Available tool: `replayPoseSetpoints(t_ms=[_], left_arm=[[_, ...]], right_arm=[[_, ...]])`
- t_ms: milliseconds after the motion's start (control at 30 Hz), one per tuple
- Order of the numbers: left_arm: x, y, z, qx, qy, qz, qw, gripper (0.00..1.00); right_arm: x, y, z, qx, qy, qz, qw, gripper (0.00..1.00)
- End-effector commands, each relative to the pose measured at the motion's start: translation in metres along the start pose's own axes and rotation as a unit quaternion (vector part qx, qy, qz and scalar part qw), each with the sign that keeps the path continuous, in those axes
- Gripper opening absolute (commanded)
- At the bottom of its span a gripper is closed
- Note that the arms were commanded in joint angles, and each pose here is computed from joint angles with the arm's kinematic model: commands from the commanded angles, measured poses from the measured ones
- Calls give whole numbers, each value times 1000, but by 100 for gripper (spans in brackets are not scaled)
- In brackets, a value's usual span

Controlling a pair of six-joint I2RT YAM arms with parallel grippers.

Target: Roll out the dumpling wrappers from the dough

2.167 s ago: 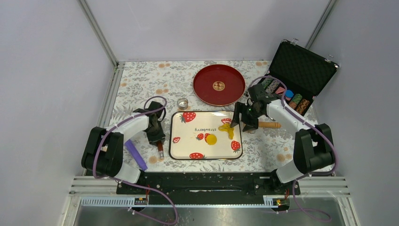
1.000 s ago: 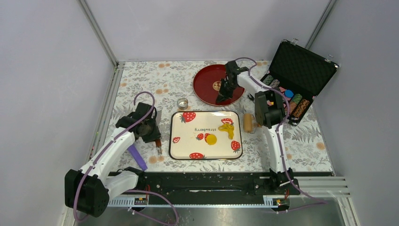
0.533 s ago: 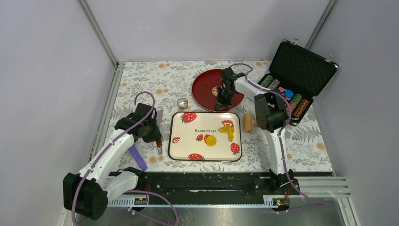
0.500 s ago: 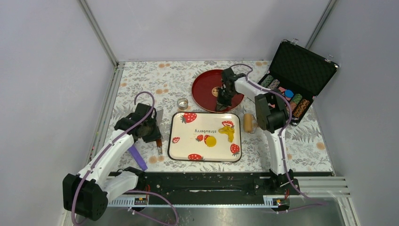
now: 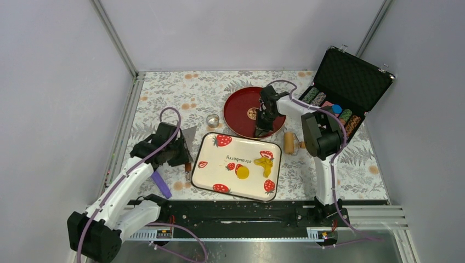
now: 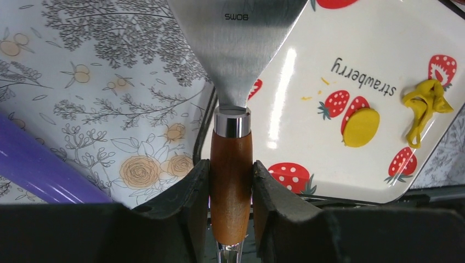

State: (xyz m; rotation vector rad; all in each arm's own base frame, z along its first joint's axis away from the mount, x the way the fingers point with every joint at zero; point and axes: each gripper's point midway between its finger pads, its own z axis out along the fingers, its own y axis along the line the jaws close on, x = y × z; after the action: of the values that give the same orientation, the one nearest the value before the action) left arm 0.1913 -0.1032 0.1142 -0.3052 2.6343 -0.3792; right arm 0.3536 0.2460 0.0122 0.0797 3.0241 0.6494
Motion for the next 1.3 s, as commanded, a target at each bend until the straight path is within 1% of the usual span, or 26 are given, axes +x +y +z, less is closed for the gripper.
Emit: replayPoseSetpoints(t_ms=[0, 200, 300, 367, 533, 600, 800, 933, 1133, 1267], left_arm=[[-12, -30, -16, 58, -35, 45, 997, 0], [0, -48, -28, 80, -37, 85, 993, 0], [12, -56, -33, 88, -25, 99, 991, 0], [18, -59, -34, 84, -26, 103, 991, 0], [45, -66, -35, 82, -2, 125, 989, 0], [57, -66, -34, 79, 8, 132, 988, 0], [92, -63, -30, 72, 43, 156, 984, 0], [119, -61, -25, 63, 77, 177, 979, 0], [151, -53, -19, 29, 115, 214, 970, 0], [163, -50, -14, 11, 131, 229, 964, 0]], right_arm=[[17, 1, -20, 19, 5, -20, 1000, 14], [11, 14, -60, 17, -42, -38, 998, 27], [16, 15, -80, 16, -61, -46, 997, 33], [23, 13, -90, 15, -68, -49, 996, 41], [56, -5, -103, 24, -70, -53, 996, 58], [71, -16, -101, 19, -60, -43, 997, 62], [118, -59, -87, 19, -29, 7, 999, 64], [137, -72, -78, 0, -11, 36, 999, 64], [149, -89, -66, 10, 3, 54, 999, 62], [150, -92, -58, 3, 5, 62, 998, 58]])
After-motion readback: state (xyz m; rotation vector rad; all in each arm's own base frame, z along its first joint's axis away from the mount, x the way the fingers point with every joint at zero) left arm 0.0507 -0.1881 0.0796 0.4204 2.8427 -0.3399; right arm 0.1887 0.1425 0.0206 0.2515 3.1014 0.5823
